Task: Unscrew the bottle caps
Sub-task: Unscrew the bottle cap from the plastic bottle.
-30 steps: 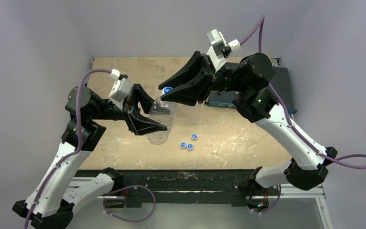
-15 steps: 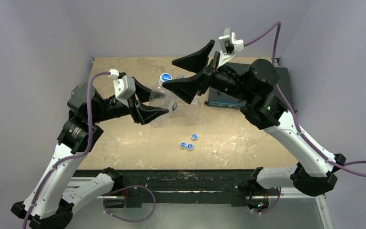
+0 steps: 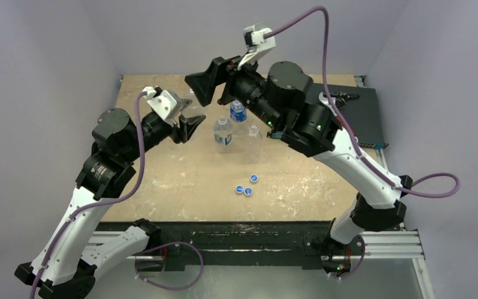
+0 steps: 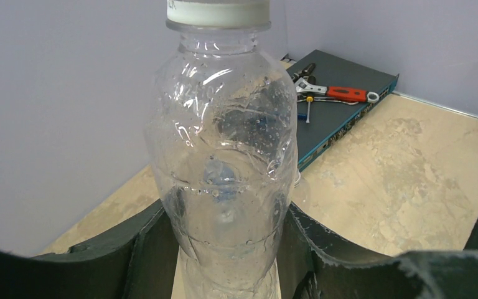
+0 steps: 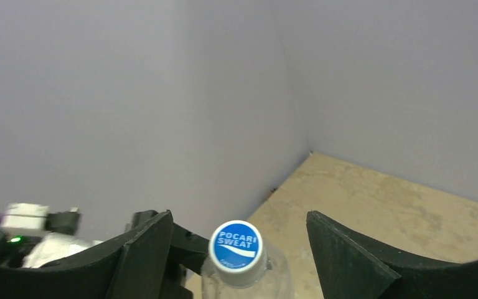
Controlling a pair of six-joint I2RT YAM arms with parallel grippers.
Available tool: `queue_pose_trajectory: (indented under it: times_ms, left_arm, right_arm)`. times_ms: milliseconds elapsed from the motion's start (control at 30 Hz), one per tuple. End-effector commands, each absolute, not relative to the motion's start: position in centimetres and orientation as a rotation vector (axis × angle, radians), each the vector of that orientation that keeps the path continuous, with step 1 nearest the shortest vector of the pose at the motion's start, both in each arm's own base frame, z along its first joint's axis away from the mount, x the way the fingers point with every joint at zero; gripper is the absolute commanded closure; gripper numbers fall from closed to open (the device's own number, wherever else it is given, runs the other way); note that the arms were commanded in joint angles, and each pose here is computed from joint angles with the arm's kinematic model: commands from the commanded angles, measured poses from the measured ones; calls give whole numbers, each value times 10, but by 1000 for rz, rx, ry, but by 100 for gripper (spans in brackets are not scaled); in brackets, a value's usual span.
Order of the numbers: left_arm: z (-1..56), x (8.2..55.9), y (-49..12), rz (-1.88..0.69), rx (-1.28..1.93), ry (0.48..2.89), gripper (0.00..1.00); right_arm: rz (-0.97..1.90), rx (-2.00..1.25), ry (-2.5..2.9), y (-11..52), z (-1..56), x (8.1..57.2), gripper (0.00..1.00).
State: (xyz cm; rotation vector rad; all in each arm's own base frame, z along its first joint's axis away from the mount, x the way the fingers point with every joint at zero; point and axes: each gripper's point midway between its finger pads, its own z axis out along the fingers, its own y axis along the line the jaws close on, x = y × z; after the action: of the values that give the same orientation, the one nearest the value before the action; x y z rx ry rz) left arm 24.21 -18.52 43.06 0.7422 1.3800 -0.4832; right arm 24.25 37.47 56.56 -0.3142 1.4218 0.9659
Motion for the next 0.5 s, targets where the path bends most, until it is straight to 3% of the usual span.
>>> queue_pose_trajectory:
  times_ms: [0,233,467]
  left_arm:
    - [437,246,-176,-413,721,1359,95]
    - [438,245,-176,-419,718,1357,96]
    - [436,246,-178,-430,718,1362,96]
  right_arm:
    - [890,-219,1458,365,563,256,22]
    - [920,-203,1441,371,567,257,47]
    - [942,-213,1445,379,561,257,48]
